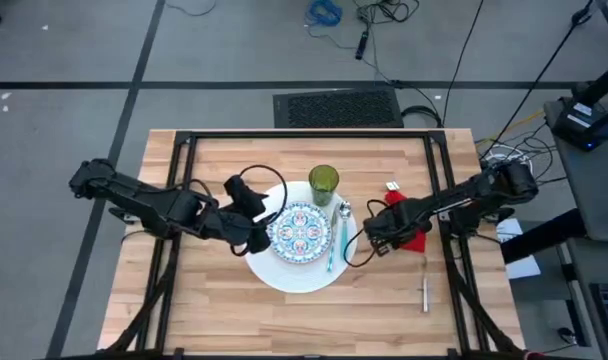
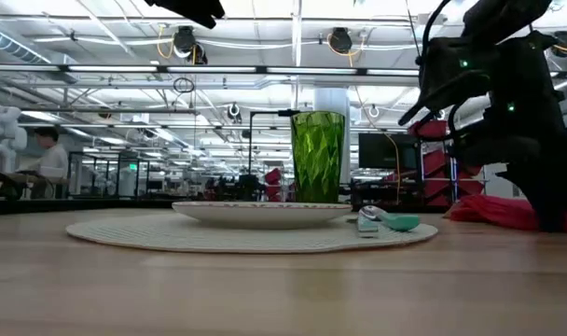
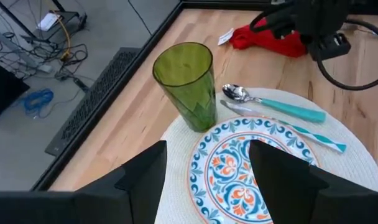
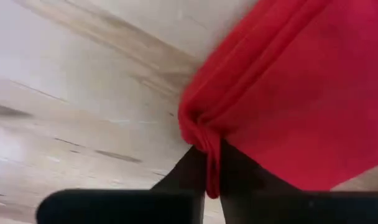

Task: Set table place
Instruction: Put the red napkin to the left side of the plate on the white table placemat

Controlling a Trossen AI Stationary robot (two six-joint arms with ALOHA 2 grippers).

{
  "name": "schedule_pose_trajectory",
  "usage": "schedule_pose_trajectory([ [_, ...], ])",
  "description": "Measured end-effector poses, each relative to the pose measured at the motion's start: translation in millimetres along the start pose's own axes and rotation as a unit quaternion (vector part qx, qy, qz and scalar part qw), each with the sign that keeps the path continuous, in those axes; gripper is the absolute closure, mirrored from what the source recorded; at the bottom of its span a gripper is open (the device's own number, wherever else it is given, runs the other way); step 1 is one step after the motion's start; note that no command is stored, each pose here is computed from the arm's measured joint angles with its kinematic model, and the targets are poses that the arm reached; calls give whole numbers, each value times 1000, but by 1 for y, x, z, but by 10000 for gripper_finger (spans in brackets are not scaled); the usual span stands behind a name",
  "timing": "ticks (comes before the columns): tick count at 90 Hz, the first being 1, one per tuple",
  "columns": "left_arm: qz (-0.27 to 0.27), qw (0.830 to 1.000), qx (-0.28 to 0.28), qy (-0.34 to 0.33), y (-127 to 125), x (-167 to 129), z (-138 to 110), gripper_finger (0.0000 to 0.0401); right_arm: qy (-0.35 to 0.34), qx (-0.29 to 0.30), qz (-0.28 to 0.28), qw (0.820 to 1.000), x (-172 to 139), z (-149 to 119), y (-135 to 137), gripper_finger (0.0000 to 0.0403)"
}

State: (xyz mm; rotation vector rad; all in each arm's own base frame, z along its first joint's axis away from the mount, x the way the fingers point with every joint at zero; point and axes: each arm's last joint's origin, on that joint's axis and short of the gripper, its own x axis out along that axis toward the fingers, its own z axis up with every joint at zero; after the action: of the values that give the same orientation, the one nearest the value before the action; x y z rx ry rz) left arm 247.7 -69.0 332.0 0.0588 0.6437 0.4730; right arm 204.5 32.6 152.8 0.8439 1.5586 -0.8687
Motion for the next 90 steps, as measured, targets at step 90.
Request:
schedule_pose_trajectory([
  [90, -100, 987, -111, -53, 23, -83, -14, 187, -117, -304, 516, 792, -225, 5, 126, 403],
])
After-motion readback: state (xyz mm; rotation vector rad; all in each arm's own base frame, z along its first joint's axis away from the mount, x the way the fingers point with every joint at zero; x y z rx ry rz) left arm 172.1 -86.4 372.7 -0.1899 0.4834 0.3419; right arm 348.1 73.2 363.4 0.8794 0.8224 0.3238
